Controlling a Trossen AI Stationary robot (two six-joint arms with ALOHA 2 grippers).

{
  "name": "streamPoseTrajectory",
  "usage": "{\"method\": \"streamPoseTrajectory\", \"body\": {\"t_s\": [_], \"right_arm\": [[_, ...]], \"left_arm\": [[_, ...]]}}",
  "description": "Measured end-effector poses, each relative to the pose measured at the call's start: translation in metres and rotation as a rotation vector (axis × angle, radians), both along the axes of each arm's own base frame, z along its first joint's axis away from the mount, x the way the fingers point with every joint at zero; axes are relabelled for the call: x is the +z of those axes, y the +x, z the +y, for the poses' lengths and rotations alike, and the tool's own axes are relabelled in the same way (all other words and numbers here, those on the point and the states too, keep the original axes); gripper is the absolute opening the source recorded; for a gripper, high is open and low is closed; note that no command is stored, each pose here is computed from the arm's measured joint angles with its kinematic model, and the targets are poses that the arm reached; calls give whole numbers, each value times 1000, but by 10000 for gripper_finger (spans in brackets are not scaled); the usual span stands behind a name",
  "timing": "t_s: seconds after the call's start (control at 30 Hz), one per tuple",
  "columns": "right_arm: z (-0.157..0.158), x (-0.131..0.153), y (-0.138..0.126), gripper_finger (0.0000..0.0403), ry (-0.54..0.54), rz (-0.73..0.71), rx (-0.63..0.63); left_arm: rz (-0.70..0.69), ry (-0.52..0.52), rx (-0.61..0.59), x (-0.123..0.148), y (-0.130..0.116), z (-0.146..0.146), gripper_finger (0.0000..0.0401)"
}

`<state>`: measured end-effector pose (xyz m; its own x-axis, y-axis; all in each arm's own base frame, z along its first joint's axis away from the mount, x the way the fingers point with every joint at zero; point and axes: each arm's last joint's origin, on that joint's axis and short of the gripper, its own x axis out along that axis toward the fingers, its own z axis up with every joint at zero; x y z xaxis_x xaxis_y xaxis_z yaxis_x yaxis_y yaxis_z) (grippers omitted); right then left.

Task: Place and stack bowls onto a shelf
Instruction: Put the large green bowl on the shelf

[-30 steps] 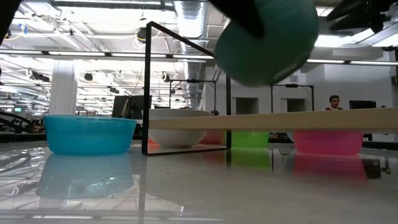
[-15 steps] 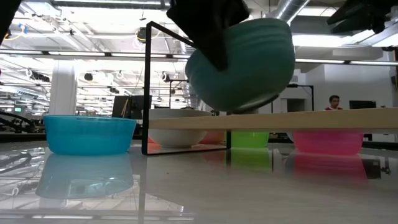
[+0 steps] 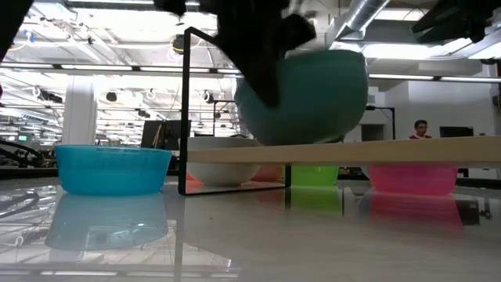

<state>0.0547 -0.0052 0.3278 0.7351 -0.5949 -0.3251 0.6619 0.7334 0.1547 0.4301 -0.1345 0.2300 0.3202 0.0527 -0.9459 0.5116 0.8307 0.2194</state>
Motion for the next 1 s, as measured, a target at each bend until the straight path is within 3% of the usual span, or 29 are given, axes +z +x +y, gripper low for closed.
{"method": "streamPoseTrajectory", "body": {"t_s": [0.23,0.47,0.7,0.83,1.0], "right_arm": [[0,0,0,221,2,0,3],[0,0,0,221,2,0,3],[0,0,0,221,3,1,5],[0,0,0,221,3,1,6],[0,0,0,221,3,1,5]], "left_arm": [[13,72,-23,-6,0,-3,0],[16,49,-75,5,-3,-6,11],[-18,74,-160,22,-3,-12,73],[-22,106,-141,31,-5,-13,115],[-105,71,-108,65,-3,-14,156]]}}
